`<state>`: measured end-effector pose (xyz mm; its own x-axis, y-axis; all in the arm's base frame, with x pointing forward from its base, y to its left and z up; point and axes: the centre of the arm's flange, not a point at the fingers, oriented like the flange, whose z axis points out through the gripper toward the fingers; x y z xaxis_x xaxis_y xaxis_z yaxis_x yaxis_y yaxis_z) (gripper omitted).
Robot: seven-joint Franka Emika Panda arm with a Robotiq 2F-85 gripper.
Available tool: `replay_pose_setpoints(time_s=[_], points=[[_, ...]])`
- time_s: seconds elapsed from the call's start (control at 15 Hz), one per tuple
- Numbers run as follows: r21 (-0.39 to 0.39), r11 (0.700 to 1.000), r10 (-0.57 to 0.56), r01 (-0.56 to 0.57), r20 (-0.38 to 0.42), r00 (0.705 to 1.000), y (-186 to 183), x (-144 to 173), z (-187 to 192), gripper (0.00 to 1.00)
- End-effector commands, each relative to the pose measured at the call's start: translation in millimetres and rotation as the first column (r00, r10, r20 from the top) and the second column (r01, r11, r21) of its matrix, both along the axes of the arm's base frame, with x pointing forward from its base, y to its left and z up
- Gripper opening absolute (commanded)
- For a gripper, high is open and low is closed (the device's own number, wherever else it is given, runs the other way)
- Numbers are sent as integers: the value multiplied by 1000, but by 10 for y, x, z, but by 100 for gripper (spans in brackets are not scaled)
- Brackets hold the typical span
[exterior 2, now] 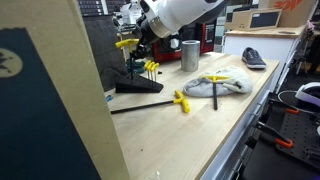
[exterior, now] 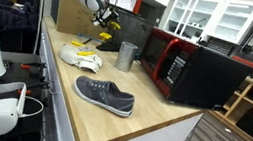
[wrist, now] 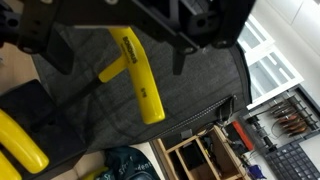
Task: Put the things with the yellow handle on the stand
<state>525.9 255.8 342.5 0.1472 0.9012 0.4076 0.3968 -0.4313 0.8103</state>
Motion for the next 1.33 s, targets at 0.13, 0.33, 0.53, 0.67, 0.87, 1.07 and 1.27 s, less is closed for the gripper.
replay_pose_setpoints(time_s=[0.13,0.33,0.53,0.67,0.87,1.07,1.27], points=[[113,992,-52,61,-86,995,-29,64,227,100],[149,982,-95,113,-122,988,-48,96,204,100],[169,975,-119,144,-149,982,-5,115,138,100],[173,972,-132,160,-162,978,24,142,83,100],[178,969,-143,171,-160,977,28,195,44,100],[174,970,-147,172,-150,978,24,231,42,100],[171,972,-140,162,-134,981,55,258,68,100]])
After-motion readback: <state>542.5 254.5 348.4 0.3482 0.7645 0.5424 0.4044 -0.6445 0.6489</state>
